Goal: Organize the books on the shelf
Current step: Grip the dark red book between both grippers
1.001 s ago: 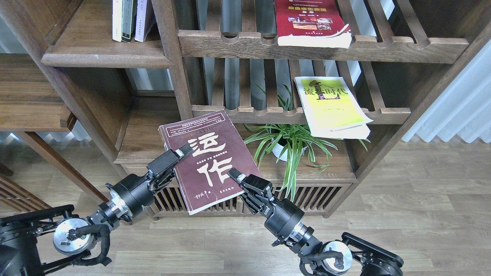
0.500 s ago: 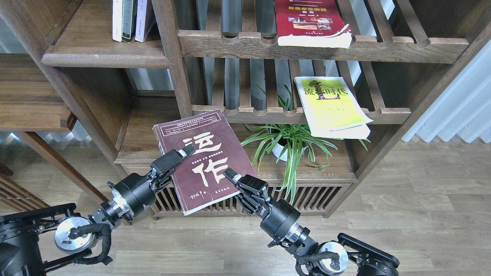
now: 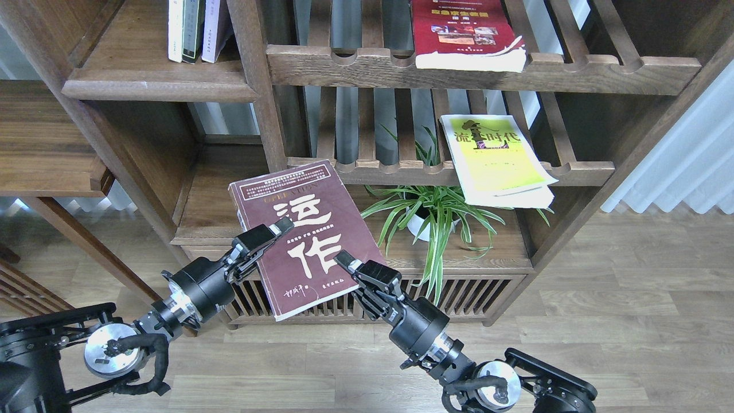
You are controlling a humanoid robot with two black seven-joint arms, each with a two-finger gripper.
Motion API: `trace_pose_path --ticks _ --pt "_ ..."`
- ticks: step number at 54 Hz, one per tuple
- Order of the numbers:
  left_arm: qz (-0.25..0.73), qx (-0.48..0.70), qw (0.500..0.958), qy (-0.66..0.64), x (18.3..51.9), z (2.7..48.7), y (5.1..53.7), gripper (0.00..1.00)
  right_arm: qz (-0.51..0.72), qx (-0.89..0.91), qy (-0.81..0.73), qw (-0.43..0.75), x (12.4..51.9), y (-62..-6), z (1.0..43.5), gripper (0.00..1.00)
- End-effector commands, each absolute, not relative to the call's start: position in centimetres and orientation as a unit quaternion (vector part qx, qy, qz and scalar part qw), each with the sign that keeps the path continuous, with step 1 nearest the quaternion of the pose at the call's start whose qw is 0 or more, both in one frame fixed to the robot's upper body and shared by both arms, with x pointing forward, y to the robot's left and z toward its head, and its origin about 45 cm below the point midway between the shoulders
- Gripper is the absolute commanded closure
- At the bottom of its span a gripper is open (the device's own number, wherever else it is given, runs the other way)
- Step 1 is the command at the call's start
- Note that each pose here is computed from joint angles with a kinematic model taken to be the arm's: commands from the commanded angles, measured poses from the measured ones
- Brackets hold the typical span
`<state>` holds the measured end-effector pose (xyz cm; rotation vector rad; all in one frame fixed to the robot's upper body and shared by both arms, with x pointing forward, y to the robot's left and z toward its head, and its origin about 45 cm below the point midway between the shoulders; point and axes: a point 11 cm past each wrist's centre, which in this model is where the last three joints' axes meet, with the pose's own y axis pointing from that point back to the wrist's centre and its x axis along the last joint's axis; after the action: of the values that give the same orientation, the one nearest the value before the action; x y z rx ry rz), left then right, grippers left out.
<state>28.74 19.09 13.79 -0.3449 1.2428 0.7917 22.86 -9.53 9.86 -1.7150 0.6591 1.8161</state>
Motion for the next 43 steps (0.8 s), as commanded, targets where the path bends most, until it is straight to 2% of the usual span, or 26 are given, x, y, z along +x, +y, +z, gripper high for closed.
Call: trace_pose_path --ticks 1,15,19,21,25,27,41,43 --pt "0.356 -0.155 0.729 0.564 28.61 13.72 18.84 0.89 0.675 -0.638 0.245 0.276 22.90 -9.54 9.90 0.94" --pt "0.355 -0.151 0.731 0.563 28.42 13.57 18.83 0.90 0.675 -0.638 0.248 0.276 22.95 -9.65 9.78 0.92" --pt "0.356 -0.151 0.731 0.563 28.43 13.57 18.89 0.90 0.674 -0.638 0.248 0.277 23.00 -9.66 9.84 0.86" --pt "0.356 -0.150 0.731 0.562 28.42 13.58 18.89 0.90 0.674 -0.638 0.249 0.277 23.02 -9.69 9.80 0.83" --pt "0.356 -0.149 0.732 0.561 28.42 13.58 18.94 0.90 0.673 -0.639 0.249 0.275 22.97 -9.68 9.74 0.65" --pt "0.357 -0.149 0.733 0.560 28.44 13.58 19.06 0.90 0.674 -0.639 0.250 0.275 22.92 -9.69 9.70 0.59" --pt "0.356 -0.145 0.734 0.559 28.29 13.47 19.04 0.90 0.672 -0.636 0.254 0.281 23.14 -9.87 9.72 0.32" --pt "0.356 -0.145 0.734 0.559 28.30 13.48 19.11 0.90 0.671 -0.636 0.255 0.282 23.21 -9.92 9.76 0.26"
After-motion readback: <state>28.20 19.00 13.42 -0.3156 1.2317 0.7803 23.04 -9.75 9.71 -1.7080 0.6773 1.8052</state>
